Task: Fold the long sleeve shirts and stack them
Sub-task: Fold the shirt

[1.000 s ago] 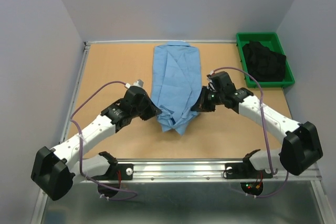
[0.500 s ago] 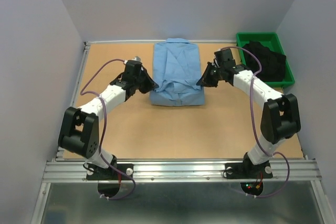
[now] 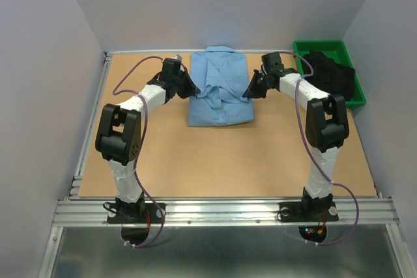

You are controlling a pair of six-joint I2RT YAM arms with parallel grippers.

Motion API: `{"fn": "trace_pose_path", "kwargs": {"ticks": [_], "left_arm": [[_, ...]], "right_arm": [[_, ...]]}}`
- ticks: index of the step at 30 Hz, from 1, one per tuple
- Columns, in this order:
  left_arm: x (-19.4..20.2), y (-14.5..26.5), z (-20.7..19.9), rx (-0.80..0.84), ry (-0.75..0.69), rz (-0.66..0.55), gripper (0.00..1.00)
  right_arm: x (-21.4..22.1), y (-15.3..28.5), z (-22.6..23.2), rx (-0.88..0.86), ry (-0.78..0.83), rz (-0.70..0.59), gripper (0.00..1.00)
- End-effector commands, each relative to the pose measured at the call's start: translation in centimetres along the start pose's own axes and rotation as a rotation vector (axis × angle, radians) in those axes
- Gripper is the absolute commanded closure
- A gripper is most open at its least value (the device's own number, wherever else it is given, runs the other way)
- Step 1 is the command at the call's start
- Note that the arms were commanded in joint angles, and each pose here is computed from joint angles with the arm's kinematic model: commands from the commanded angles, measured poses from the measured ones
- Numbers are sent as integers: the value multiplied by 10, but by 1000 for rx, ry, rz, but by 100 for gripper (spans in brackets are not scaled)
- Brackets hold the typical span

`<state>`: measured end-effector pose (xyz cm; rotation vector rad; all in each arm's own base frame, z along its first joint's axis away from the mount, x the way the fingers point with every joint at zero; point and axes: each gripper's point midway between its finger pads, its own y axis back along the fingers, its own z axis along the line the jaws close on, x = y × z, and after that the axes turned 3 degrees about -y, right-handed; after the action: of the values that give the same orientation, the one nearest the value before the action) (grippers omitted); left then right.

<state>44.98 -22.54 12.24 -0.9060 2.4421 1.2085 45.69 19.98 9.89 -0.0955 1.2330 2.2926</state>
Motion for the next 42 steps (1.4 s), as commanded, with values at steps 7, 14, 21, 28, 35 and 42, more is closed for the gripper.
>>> {"fn": "trace_pose_path", "kwargs": {"ticks": [7, 14, 21, 28, 35, 42], "left_arm": [[-29, -28, 0, -5, -91, -51, 86], [-51, -19, -17, 23, -123, -87, 50], [-92, 53, -53, 26, -167, -253, 25], [-79, 111, -66, 49, -195, -319, 24], [-16, 99, -53, 36, -237, -228, 35], [19, 61, -47, 71, -310, -106, 40]], "right_arm": [[-42, -25, 5, -9, 56, -71, 74], [-77, -4, 18, -29, 97, -168, 49], [-92, 72, 61, -116, 272, -293, 34], [-57, 93, 50, -132, 352, -252, 34], [-16, 64, 52, -161, 379, -161, 48], [-2, 12, 63, -161, 387, -123, 62]]}}
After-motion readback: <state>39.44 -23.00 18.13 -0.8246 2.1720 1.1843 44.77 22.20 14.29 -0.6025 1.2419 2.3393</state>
